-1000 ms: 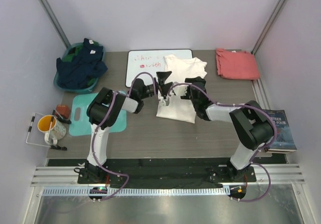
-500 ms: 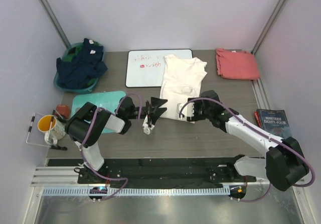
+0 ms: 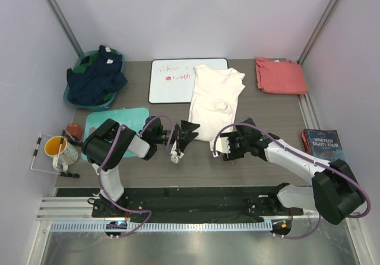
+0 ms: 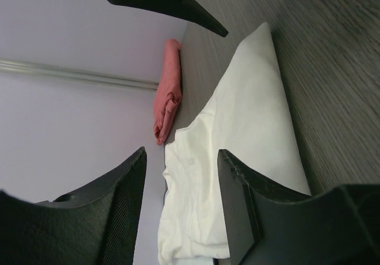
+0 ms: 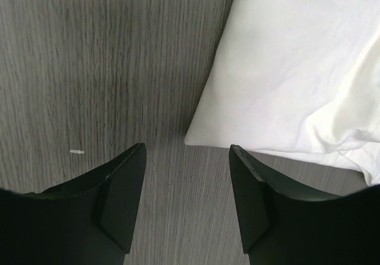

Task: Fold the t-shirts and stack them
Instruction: Fold the tshirt

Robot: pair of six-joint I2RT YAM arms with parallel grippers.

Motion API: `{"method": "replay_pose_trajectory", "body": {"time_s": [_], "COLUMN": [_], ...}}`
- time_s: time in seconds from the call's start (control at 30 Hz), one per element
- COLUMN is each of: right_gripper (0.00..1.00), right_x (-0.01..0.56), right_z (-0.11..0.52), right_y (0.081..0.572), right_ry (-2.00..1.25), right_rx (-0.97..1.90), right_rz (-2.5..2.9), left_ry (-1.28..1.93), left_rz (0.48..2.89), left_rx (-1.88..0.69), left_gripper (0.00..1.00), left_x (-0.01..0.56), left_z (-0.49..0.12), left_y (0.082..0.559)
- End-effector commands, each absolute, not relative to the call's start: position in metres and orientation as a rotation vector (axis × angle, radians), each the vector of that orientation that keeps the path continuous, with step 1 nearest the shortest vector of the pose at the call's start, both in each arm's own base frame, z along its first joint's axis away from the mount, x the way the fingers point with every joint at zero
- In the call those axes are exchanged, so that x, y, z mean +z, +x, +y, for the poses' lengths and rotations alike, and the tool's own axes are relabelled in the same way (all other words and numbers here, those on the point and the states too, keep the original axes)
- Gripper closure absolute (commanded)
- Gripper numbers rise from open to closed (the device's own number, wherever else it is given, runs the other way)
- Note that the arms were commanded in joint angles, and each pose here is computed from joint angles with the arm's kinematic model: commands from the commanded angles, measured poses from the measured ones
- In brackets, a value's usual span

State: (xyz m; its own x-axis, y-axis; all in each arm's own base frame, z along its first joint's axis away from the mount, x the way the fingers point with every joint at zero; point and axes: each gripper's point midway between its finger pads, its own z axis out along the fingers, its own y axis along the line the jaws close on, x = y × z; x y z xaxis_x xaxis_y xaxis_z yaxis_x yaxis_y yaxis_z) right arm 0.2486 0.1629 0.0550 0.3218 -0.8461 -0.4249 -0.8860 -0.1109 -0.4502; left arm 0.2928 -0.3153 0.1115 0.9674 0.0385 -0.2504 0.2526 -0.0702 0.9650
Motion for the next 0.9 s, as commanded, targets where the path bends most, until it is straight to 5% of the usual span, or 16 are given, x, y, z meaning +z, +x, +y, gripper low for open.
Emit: {"method": "replay_pose_trajectory", "body": {"time_s": [0.0,0.37,0.43,0.87], "right_gripper": [0.37,0.38,0.38,0.38], "right_x": [0.052,0.046,0.044,0.044], "right_z": [0.174,0.177,0.176,0.177], "right_y": [0.259,0.279,0.278,0.282], "right_ry": [-1.918,-1.867,-1.871,-1.853], "right_rx": [0.063,-0.003,-0.002,-0.006], "right_rz": [1.475,1.490,1.492,1.509], "left_ry": [1.682,1.904,2.051,2.104], "left_rz": [0.157,0.275,0.365,0.232], "left_rx": [-0.207,-0.396,-0.585,-0.634], "left_gripper": [0.50,0.55,0.58,0.57], "left_x": [0.102,0.082,0.066,0.053], "left_z": [-0.320,-0.299,-0.280,-0.266], "left_y": [0.288,0.294,0.264,0.249]}}
